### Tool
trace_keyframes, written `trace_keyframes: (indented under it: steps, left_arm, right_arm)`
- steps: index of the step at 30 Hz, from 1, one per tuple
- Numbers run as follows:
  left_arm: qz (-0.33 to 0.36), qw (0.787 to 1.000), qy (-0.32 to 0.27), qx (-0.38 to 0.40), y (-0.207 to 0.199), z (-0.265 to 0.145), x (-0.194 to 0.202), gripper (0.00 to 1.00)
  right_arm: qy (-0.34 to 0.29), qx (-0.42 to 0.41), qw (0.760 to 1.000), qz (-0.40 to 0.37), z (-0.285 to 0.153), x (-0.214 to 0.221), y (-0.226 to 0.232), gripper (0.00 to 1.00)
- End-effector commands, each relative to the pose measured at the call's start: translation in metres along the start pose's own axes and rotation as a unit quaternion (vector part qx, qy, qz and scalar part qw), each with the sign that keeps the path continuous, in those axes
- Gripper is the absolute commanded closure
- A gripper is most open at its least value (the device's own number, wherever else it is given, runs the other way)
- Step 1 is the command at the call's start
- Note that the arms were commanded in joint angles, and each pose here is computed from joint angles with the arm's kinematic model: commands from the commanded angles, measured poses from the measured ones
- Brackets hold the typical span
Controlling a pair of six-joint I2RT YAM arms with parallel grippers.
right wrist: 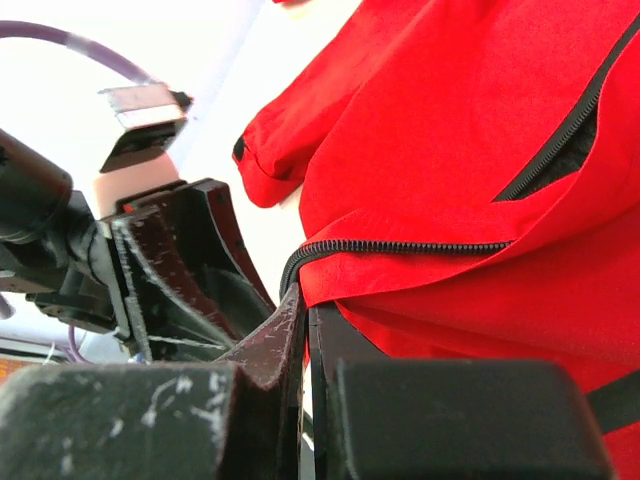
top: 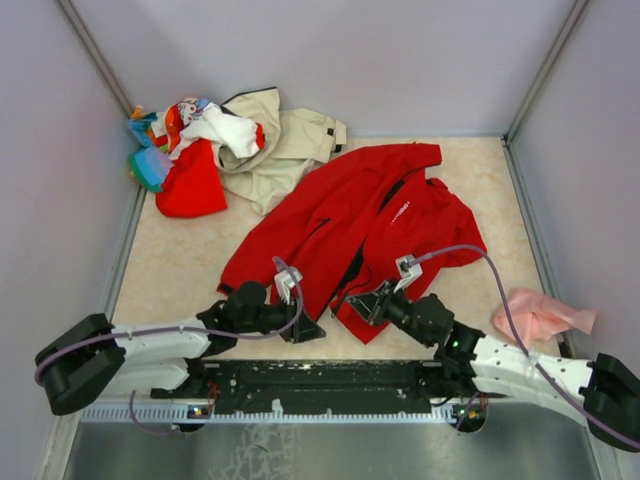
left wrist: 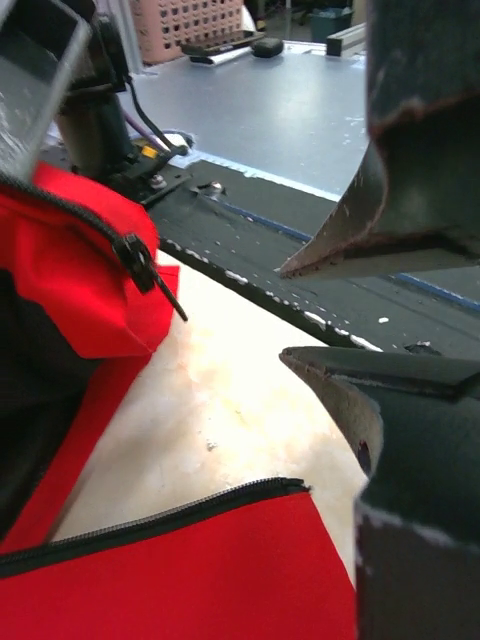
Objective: Zip up the jacket
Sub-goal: Adjust the zipper on the jacket.
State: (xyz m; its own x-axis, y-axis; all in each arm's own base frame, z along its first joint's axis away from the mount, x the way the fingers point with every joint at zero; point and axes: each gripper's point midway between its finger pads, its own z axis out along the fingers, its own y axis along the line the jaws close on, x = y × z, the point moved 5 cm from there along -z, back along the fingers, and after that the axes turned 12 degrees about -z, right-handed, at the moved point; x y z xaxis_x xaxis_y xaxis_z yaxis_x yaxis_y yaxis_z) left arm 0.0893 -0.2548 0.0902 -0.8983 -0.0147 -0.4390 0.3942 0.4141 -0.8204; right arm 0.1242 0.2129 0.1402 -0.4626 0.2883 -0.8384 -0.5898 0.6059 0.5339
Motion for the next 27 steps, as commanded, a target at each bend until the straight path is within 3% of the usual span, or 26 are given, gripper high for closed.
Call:
trace_keyframes:
  steps: [1, 9, 27]
  left_arm:
    - [0.053, 0.997, -0.053, -0.002, -0.017, -0.008, -0.024, 0.58]
    - [0.101, 0.989, -0.108, -0.005, -0.04, -0.012, -0.057, 0.44]
    - [0.101, 0.994, -0.049, 0.002, -0.04, 0.026, -0.06, 0.4]
  right_arm:
    - [-0.035, -0.004, 0.999, -0.011, 0.007, -0.025, 0.012, 1.0]
    - [-0.015, -0.009, 1.0, -0.023, 0.007, -0.019, 0.012, 1.0]
    - [-0.023, -0.04, 0.999, -0.028, 0.007, -0.022, 0.021, 1.0]
